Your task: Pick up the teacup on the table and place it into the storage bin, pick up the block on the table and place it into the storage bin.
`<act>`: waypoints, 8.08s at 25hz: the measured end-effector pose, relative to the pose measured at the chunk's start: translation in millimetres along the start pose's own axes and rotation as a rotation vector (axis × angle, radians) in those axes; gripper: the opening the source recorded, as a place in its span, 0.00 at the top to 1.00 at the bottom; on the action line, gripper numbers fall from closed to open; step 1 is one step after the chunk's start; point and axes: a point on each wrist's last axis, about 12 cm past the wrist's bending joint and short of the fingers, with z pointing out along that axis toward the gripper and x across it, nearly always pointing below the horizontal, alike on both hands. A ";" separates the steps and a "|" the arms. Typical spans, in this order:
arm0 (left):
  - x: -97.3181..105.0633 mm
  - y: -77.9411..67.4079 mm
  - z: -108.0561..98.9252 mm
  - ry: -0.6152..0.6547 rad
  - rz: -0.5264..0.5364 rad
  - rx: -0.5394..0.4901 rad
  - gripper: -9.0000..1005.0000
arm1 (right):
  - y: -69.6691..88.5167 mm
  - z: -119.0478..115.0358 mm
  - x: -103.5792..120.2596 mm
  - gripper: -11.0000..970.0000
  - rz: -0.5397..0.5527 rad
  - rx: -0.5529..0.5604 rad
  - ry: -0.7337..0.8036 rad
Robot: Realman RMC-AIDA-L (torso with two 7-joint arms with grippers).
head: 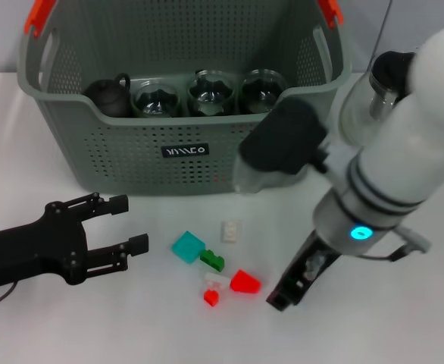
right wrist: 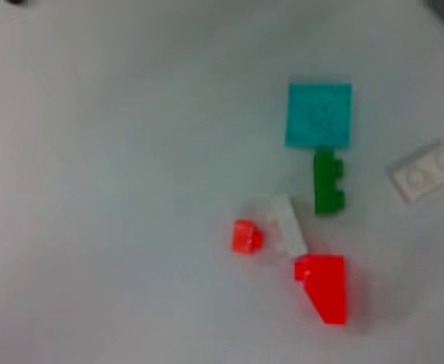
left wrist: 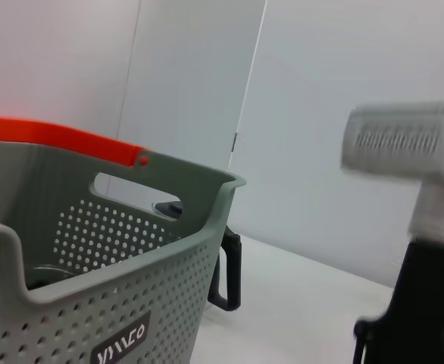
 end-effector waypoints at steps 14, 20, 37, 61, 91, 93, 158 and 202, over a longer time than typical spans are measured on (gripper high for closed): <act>0.0 -0.3 3.7 -0.011 -0.008 0.004 0.24 | -39.3 -158.9 -50.6 0.41 -0.067 -0.068 -0.573; -1.1 0.0 8.1 -0.011 -0.012 0.021 0.24 | -85.9 -162.7 -87.2 0.38 -0.020 0.010 -0.658; 0.1 -1.9 7.9 -0.011 -0.022 0.032 0.24 | -60.1 -153.7 -13.5 0.11 -0.228 -0.148 -0.757; 1.9 -2.6 9.3 -0.011 -0.024 0.026 0.24 | -8.9 3.6 -14.0 0.04 -0.248 -0.014 -0.038; -2.2 0.7 11.7 -0.009 -0.009 0.031 0.24 | -5.4 24.3 -20.9 0.04 -0.264 0.052 -0.071; -2.2 0.5 11.9 -0.010 -0.011 0.032 0.24 | -6.0 24.0 -21.0 0.04 -0.264 0.054 -0.071; 5.3 -6.4 11.4 -0.020 -0.036 0.035 0.24 | 1.2 21.1 -4.5 0.65 -0.212 0.029 -0.112; 4.5 -7.9 14.4 -0.029 -0.053 0.056 0.24 | -70.6 -167.9 -16.1 0.30 -0.223 0.027 -0.866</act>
